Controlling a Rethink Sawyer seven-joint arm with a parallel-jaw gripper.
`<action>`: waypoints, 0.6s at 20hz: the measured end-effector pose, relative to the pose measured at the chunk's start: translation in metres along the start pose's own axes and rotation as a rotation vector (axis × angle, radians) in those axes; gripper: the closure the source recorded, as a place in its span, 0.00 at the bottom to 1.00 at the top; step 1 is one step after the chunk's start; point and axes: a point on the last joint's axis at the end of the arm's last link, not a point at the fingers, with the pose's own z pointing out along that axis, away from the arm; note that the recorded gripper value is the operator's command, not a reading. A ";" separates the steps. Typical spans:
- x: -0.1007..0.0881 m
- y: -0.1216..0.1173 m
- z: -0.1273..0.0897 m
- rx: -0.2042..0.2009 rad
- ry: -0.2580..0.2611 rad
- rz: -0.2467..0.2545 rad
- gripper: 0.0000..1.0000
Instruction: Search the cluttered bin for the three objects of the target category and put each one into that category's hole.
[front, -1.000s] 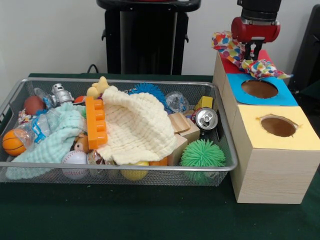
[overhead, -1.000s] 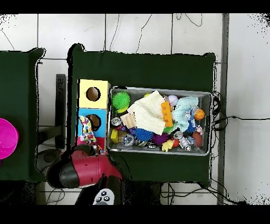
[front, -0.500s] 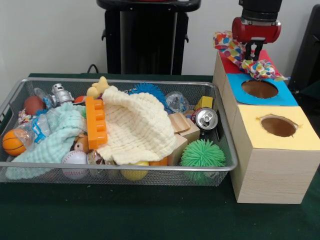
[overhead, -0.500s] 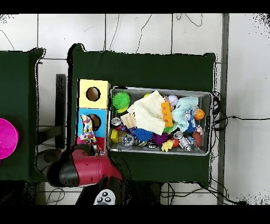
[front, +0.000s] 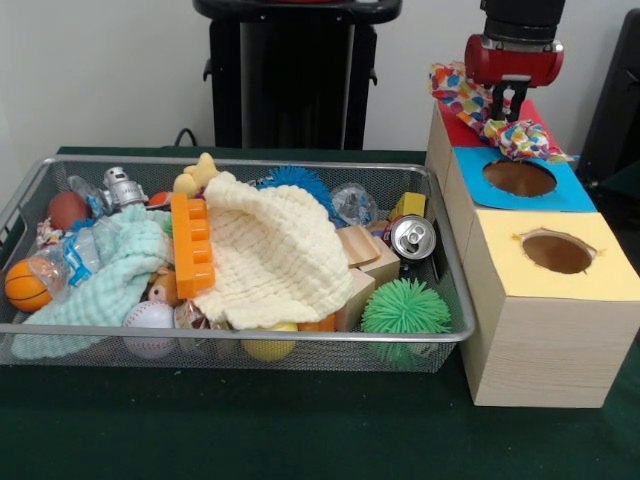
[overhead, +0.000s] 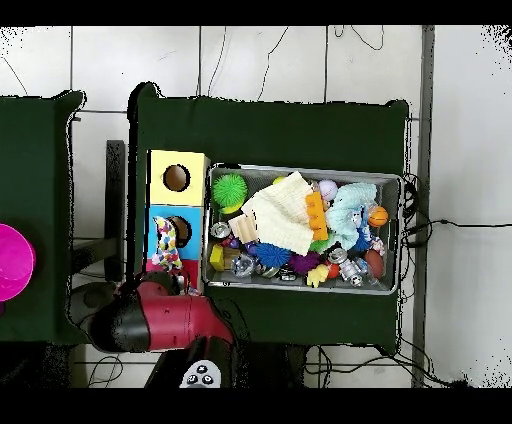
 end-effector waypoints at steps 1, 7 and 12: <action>0.000 0.001 0.000 -0.001 0.002 0.011 1.00; -0.001 0.003 0.000 -0.007 0.009 0.049 1.00; -0.002 0.006 0.000 -0.011 0.014 0.082 1.00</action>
